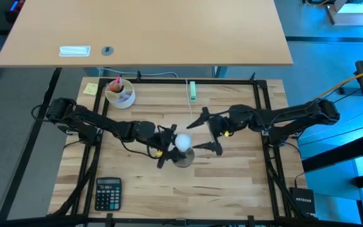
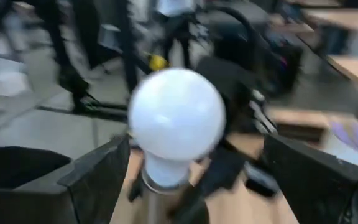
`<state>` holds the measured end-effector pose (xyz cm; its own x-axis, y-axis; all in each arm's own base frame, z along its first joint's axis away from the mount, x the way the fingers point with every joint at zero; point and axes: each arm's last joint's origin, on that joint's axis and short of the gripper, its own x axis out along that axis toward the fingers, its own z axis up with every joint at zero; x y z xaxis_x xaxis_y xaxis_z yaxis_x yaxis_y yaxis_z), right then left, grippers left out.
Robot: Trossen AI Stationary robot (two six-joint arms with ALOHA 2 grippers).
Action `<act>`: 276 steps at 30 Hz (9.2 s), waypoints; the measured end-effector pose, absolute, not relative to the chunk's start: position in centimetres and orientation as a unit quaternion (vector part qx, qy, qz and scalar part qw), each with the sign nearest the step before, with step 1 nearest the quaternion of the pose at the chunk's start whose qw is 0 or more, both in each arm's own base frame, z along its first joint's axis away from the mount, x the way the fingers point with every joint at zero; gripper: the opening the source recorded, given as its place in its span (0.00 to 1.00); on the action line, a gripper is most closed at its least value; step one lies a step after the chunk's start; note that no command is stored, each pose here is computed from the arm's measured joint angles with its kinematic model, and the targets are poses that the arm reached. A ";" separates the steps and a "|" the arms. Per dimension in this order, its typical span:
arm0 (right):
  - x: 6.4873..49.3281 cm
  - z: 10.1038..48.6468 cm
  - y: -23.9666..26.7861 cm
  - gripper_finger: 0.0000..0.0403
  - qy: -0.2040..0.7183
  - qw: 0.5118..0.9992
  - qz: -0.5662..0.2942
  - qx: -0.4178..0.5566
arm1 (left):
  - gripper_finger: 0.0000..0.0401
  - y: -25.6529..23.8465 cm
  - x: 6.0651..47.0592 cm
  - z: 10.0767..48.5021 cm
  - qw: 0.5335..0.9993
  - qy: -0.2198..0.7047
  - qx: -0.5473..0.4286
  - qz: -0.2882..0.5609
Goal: Screw lightbulb
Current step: Insert the lightbulb into the lamp
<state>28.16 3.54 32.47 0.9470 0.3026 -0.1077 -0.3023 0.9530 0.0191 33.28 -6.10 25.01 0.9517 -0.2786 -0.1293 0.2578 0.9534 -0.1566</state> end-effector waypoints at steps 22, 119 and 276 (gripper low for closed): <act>32.7 31.5 3.7 0.92 0.026 0.970 0.243 0.014 | 0.41 -6.4 33.8 24.7 0.980 0.056 -0.075 -0.178; 33.3 34.2 4.9 0.90 0.041 0.962 0.271 -0.016 | 0.41 -7.2 33.3 25.1 0.966 0.061 -0.078 -0.239; 31.9 32.2 2.4 0.62 0.116 0.991 -0.044 0.053 | 0.41 -4.8 32.7 26.0 0.983 0.100 -0.047 0.144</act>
<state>31.88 2.42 32.24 0.9693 -0.0748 -0.2342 0.0994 0.9905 0.0952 32.73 -4.80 25.99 0.9382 0.2743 -0.2111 -0.2933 0.9538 -0.0642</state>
